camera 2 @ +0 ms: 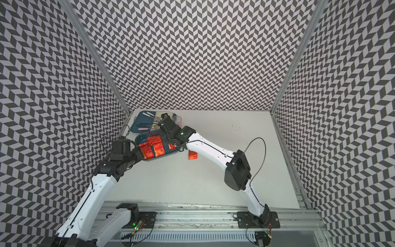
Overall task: Take the tea bags out of the storage box
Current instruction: Pick up the tea bag from the storage box, then place the tea bag at the center of the board.
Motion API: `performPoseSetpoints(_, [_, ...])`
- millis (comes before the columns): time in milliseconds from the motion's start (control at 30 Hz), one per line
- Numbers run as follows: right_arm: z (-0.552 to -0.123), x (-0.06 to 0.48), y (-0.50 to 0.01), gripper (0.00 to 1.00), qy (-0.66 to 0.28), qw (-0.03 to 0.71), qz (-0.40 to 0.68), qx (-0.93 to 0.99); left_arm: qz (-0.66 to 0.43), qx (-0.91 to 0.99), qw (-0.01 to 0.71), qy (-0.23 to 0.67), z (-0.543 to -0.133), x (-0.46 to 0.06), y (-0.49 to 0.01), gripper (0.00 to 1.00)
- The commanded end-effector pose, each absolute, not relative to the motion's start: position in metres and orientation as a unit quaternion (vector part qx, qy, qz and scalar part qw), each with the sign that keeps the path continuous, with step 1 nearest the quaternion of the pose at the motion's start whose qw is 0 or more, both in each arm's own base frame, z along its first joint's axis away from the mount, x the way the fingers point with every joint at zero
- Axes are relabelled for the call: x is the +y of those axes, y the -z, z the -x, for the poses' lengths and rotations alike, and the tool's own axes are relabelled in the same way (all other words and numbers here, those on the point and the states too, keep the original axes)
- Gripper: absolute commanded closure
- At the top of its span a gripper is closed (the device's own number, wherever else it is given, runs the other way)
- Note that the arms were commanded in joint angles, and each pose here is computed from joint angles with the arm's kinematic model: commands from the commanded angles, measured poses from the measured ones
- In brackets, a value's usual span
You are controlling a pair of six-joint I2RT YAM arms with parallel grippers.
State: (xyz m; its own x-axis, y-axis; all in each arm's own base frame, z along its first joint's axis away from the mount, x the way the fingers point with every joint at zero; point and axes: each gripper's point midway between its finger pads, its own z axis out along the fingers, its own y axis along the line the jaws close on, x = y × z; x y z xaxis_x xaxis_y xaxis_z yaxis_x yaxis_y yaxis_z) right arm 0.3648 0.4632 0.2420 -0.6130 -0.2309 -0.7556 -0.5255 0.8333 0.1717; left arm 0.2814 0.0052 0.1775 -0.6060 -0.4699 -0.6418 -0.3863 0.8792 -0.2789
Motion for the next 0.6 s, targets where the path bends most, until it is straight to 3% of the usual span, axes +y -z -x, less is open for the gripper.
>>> performPoseSetpoints(0, [-0.359,0.460,-0.282,1.00,-0.229,0.410,0.205,0.859,0.238,0.879,0.408,0.070,-0.290,0.005,-0.195,1.00])
performPoseSetpoints(200, [-0.377,0.403,-0.283,1.00,-0.188,0.418,0.173,0.872,0.237,0.879,0.408,0.071,-0.290,0.004,-0.195,1.00])
performPoseSetpoints(400, [-0.403,0.319,-0.216,1.00,-0.108,0.372,0.127,0.913,0.236,0.878,0.410,0.073,-0.290,0.004,-0.196,1.00])
performPoseSetpoints(567, [-0.398,0.287,-0.139,1.00,-0.056,0.297,0.124,0.945,0.236,0.877,0.412,0.074,-0.290,0.004,-0.197,1.00])
